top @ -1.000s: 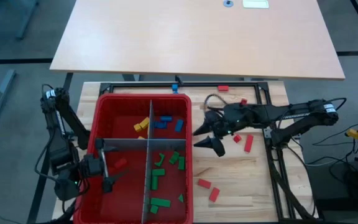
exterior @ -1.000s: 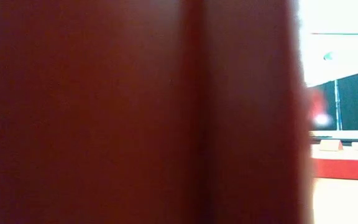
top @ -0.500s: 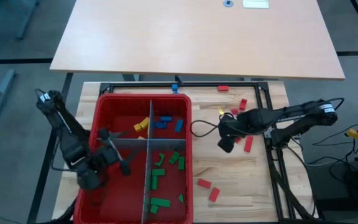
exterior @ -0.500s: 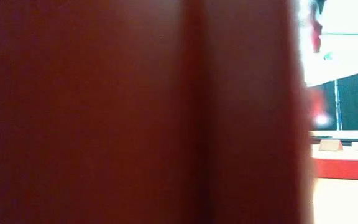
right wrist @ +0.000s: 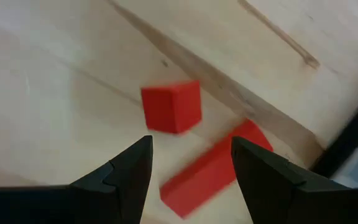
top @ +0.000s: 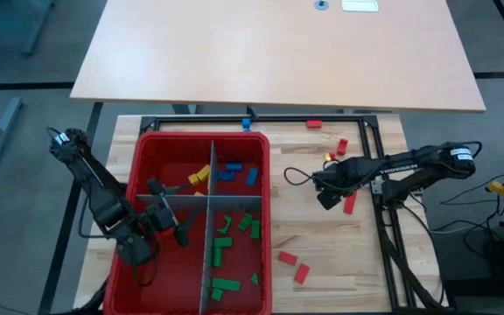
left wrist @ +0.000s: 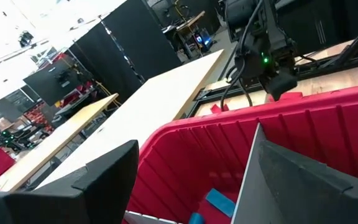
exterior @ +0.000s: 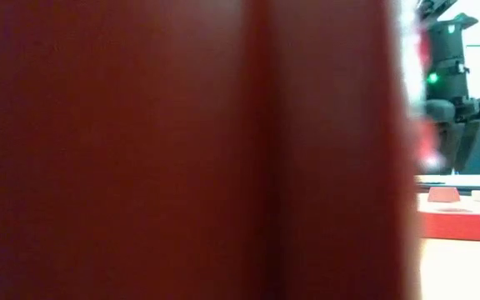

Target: Sort blocks

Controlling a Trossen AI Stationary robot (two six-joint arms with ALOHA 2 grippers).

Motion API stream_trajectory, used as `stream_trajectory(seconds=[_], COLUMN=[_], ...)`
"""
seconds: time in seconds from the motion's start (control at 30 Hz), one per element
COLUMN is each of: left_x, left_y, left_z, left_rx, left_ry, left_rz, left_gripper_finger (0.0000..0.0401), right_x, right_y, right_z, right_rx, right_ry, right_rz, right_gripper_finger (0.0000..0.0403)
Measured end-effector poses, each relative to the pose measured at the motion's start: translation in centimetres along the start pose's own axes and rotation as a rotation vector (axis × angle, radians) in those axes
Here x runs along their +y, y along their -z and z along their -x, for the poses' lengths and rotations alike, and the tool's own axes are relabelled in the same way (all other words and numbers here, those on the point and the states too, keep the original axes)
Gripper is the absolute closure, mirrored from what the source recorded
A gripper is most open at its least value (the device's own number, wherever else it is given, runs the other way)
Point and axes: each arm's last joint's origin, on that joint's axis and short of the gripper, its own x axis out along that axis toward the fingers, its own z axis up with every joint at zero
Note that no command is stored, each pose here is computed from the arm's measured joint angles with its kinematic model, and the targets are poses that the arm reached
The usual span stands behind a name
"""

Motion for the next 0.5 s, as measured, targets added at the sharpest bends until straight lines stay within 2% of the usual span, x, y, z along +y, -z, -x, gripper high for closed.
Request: stream_trajectory(seconds=[0.27,0.5], left_x=[-0.2,-0.4], left_y=[0.1,0.1], left_z=[0.0,-0.1], left_rx=[0.002,0.007], left_ry=[0.000,0.025], left_rz=[-0.006,-0.008], left_gripper_finger=[0.0086,0.0086], right_x=[0.2,-0.1], right_y=[-1.5,-2.0], right_z=[-1.0,-1.2], right_rx=[-0.072,-0.070], right_ry=[-0.118,-0.129], right_rz=[-0.034,-0.050], right_gripper_finger=[0.0203,0.0203])
